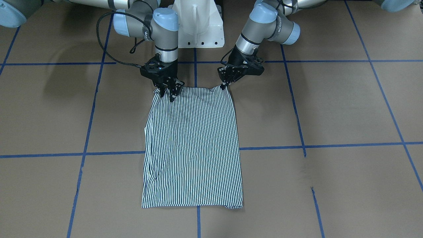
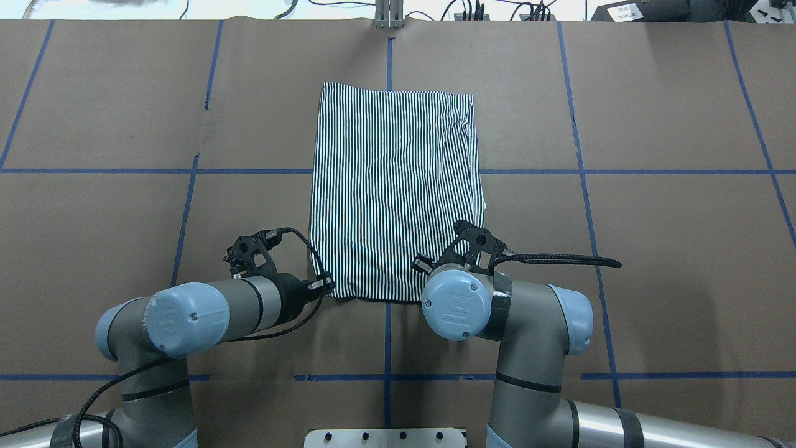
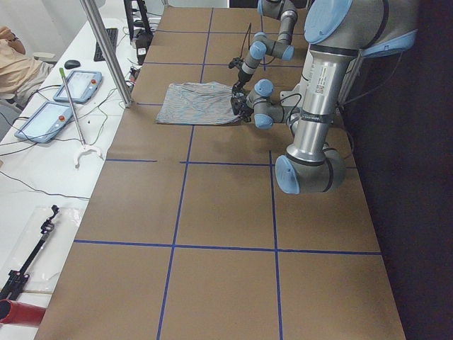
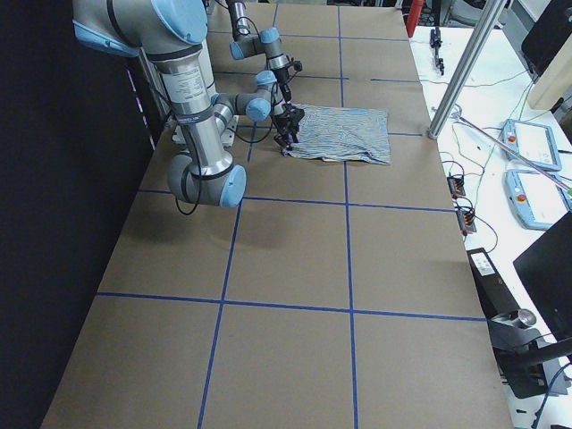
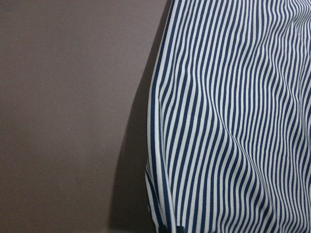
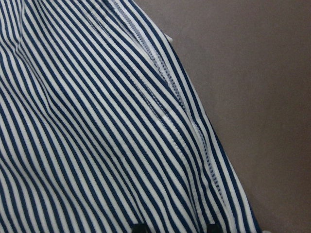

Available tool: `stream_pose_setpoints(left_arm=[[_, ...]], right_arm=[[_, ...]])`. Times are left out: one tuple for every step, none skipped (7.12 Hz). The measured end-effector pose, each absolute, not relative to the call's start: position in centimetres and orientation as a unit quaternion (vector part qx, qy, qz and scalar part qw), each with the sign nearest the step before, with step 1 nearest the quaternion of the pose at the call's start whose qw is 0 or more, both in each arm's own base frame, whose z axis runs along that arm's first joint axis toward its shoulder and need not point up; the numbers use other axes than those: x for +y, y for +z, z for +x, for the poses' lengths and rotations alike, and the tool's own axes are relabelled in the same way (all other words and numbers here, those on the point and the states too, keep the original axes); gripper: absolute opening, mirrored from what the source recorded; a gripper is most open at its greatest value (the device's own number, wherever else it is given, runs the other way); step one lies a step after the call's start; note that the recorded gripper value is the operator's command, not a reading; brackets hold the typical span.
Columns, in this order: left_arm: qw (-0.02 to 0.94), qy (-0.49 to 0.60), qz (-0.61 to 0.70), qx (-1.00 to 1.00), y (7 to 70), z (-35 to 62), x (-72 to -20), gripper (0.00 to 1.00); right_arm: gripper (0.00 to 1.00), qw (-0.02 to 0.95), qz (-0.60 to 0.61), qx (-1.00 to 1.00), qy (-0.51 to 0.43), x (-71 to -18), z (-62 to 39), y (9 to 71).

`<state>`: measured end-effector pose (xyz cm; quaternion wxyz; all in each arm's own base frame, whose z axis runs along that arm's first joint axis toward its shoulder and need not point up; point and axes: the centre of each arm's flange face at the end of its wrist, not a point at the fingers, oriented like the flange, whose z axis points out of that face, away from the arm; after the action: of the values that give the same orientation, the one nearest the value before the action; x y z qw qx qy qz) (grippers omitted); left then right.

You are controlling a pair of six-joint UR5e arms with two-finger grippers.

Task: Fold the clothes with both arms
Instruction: 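Lower both grippers and grasp the near corners of the shirt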

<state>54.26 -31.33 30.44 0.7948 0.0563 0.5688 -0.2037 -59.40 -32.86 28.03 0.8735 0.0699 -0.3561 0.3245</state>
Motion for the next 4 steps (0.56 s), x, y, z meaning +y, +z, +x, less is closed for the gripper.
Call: stream_pose_setpoints(left_arm=[[0.795, -0.203, 0.056, 0.569, 30.38, 54.28, -31.30, 0.00], [0.794, -0.203, 0.056, 0.570, 30.33, 54.30, -31.27, 0.00], [0.794, -0.203, 0.056, 0.570, 30.31, 54.31, -31.26, 0.00], [0.794, -0.203, 0.056, 0.570, 30.29, 54.32, -31.25, 0.00]], right_arm=[[0.00, 0.873, 0.069, -0.358, 0.325, -32.80, -59.36, 27.92], [0.00, 0.872, 0.070, -0.359, 0.325, -32.79, -59.28, 27.79], [0.00, 0.871, 0.069, -0.361, 0.325, -32.79, -59.16, 27.61], [0.00, 0.870, 0.069, -0.363, 0.325, -32.76, -59.06, 27.43]])
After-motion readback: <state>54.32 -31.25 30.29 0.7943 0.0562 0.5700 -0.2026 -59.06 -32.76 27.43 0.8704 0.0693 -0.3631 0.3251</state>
